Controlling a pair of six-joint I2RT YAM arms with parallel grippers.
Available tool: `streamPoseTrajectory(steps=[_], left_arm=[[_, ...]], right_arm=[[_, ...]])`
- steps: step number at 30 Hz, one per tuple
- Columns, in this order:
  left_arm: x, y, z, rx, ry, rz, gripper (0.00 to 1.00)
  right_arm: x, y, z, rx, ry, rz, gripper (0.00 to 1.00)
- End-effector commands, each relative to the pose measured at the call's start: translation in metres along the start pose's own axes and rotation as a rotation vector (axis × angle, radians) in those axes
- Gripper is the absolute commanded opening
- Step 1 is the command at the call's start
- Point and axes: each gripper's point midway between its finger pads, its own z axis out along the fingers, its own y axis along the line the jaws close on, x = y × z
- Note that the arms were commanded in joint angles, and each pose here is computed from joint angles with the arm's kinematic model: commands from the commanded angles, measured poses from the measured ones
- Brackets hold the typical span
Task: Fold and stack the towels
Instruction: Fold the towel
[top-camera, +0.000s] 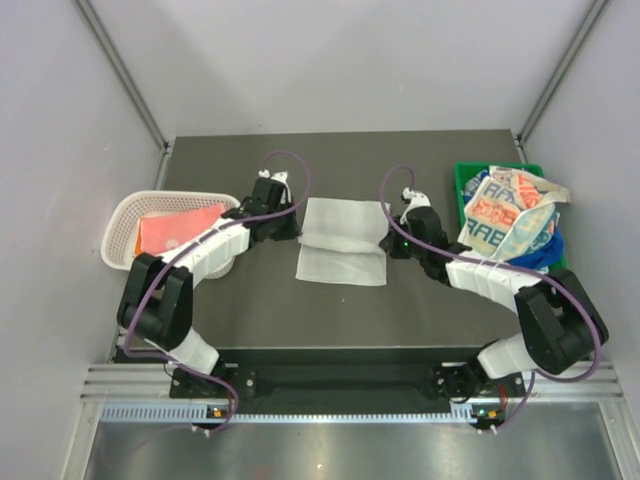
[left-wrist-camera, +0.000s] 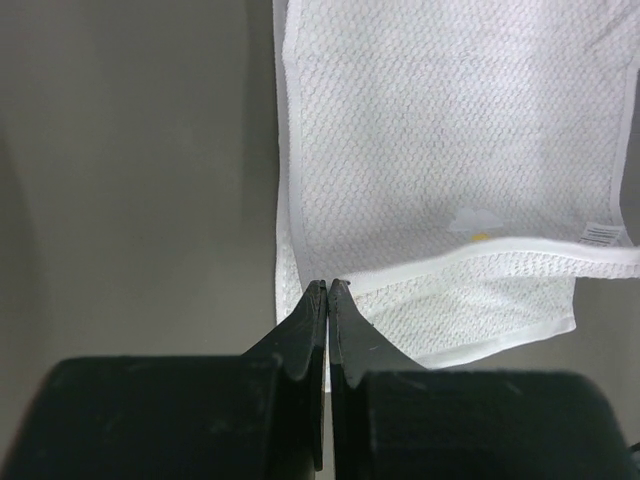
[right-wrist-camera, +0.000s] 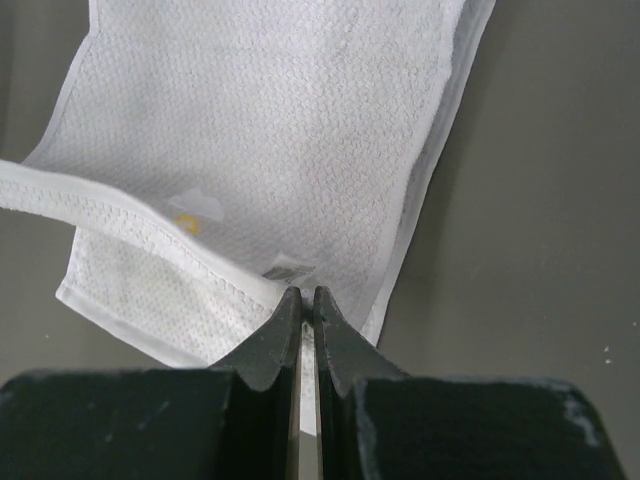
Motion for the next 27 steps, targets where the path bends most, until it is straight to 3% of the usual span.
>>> streamPoseTrajectory(steps=[1, 27], left_arm=[[-0.005, -0.004, -0.016, 0.003, -0.038, 0.021, 0.0], [0.027, 0.003, -0.017, -0.041, 0.029, 0.046, 0.0]], right_arm=[[-0.013, 0.01, -0.011, -0.018, -0.061, 0.007, 0.0], [0.032, 0.011, -0.018, -0.02, 0.004, -0.005, 0.0]])
